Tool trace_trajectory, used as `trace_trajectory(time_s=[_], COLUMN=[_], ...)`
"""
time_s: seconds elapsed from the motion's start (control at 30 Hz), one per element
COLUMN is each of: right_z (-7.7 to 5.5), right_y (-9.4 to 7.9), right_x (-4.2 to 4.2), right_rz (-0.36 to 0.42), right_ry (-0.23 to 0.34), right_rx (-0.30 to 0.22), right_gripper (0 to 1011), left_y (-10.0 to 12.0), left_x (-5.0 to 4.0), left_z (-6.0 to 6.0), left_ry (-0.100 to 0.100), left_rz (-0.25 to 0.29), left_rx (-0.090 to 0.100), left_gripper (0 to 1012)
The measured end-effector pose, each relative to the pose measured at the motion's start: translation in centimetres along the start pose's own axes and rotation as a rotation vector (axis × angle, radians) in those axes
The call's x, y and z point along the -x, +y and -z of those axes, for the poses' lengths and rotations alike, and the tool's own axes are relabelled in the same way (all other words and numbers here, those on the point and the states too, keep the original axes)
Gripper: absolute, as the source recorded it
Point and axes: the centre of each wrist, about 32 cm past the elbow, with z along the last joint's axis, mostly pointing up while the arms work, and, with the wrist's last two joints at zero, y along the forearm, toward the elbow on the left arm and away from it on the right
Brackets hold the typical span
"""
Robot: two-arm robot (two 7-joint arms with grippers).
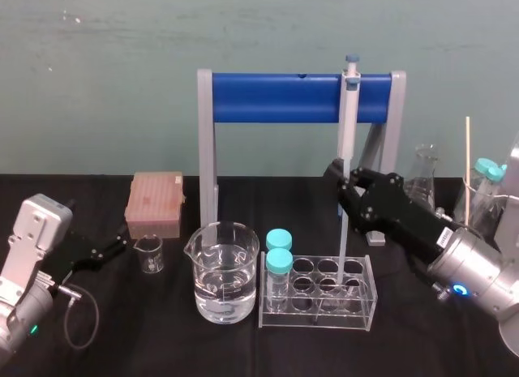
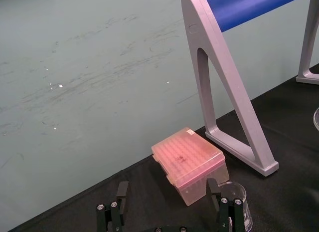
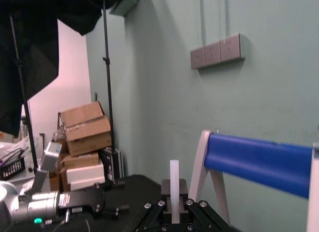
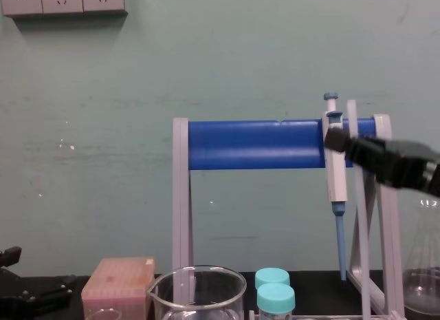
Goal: Pick up the stirring rod with one hand, then place it down.
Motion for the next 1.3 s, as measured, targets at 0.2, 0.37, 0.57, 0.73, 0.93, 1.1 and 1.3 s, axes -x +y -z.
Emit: trace_trajectory(time_s=[0.2,0.37,0.57,0.73,0.93,1.1,1.3], right_z=[1.1,1.6,2.5,3.2,4.3,5.0,5.8], right_y=[0.3,0.7,1.6,1.8,1.8,1.8,1.7], right_x=[-0.30,-0.58,-1.24,-1.42,-1.39,-1.32,-1.24], right_rz=[0.008,0.006,0.007,0.005,0.005,0.009,0.021], right_ry=[0.019,0.025,0.022,0.022,0.037,0.049,0.058], right_rx=[0.024,0.032,0.039,0.058,0.104,0.137,0.173], right_gripper=[69,69,69,69,69,69,70], left_y=[0.0,0.0,0.0,0.0,0.0,0.0,0.0], left_x=[0.00,0.00,0.00,0.00,0.00,0.00,0.00], left_z=[0.0,0.0,0.0,0.0,0.0,0.0,0.0], left_ry=[0.000,0.000,0.000,0.000,0.000,0.000,0.000], left_rz=[0.000,0.000,0.000,0.000,0.000,0.000,0.000], left_rx=[0.000,0.000,0.000,0.000,0.000,0.000,0.000], left_gripper=[1000,1000,1000,1000,1000,1000,1000])
